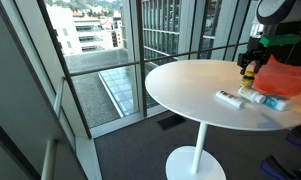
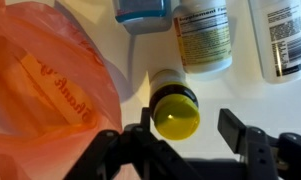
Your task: Move the brown bottle to the plastic
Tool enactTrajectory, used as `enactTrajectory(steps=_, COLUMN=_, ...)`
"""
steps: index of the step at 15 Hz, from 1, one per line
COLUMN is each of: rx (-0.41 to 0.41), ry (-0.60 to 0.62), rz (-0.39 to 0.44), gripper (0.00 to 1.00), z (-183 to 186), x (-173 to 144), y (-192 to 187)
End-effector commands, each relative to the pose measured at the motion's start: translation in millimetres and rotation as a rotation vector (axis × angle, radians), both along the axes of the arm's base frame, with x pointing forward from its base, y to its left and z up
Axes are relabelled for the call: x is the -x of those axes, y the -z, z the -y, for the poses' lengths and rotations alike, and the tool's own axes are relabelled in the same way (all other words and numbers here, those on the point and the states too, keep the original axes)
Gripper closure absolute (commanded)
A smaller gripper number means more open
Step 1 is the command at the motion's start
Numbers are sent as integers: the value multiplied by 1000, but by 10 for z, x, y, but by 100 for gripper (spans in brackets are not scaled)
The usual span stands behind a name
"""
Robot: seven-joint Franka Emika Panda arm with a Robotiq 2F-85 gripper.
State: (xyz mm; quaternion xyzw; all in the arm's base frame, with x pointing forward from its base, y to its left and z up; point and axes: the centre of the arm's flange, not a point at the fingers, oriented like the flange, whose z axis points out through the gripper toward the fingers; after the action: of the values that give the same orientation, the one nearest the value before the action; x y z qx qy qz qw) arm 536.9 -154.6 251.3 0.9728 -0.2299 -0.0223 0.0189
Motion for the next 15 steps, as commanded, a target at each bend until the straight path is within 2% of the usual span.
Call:
enactTrajectory(steps=1, rx=14, ry=14, rz=8, gripper=60, z=33, x=-95, y=-60)
enactTrajectory(steps=4, rx=5, ry=2, rz=17, gripper=81, z=8, x=-95, y=-150)
enactTrajectory(steps=9, rx=6, ry=-51, rz=50, gripper=81, z=-187, x=-46, y=-574)
enactTrajectory(steps=15, rx=-3, ry=-94, rz=24, gripper=81, z=-295, x=231, y=-1156)
